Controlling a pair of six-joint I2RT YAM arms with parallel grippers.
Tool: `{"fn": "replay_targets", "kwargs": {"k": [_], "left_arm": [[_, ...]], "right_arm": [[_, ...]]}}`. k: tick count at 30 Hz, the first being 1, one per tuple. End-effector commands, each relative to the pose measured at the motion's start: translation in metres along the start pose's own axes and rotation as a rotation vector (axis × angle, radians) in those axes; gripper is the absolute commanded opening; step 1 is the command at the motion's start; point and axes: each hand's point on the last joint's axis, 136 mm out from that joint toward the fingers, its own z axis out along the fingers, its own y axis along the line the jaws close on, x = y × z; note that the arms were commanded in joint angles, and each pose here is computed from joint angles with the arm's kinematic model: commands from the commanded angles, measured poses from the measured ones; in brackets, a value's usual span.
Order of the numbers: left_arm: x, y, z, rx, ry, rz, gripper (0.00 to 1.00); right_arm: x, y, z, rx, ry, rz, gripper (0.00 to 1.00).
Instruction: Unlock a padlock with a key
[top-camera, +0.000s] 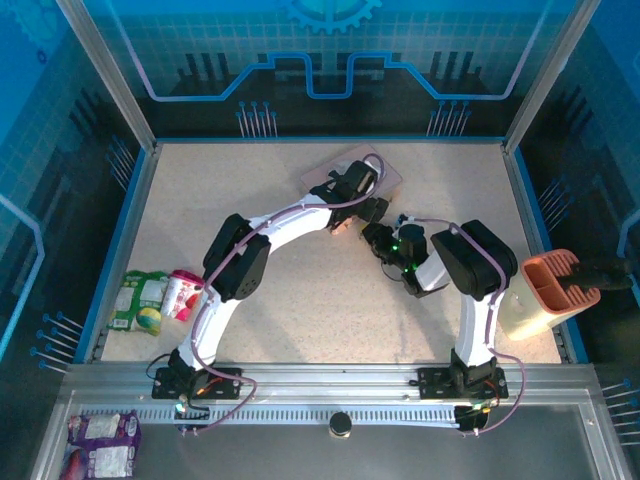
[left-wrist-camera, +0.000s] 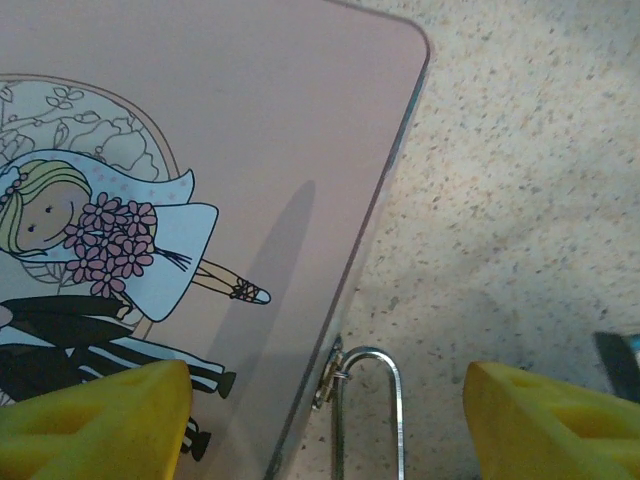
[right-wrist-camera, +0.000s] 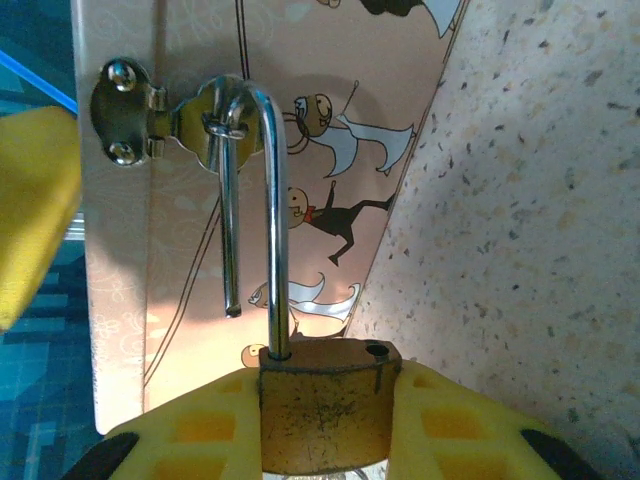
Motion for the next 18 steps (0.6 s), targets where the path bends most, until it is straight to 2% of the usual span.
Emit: {"fn": "replay_targets", "kwargs": {"k": [1, 3, 9, 18], "left_arm": [[-0.001, 0.005, 0.002, -0.011, 0.013, 0.054, 0.73], [0.006, 0.009, 0.005, -0.026, 0.025, 0.036, 0.73], [0.012, 0.022, 0.002, 0.073, -0.007, -0.167, 0.69], [0.021, 0.030, 0.004, 0.111, 0.019, -0.253, 0.67]], "right_arm": [[-0.015, 0.004, -0.003, -0.018, -0.034, -0.003, 0.00], [-0.019, 0.008, -0.001, -0.032, -0.040, -0.003, 0.00], [-0.025, 0.018, 0.011, -0.045, -0.058, 0.000, 0.00], [-0.038, 0.021, 0.018, -0.055, -0.144, 0.010, 0.00]]}}
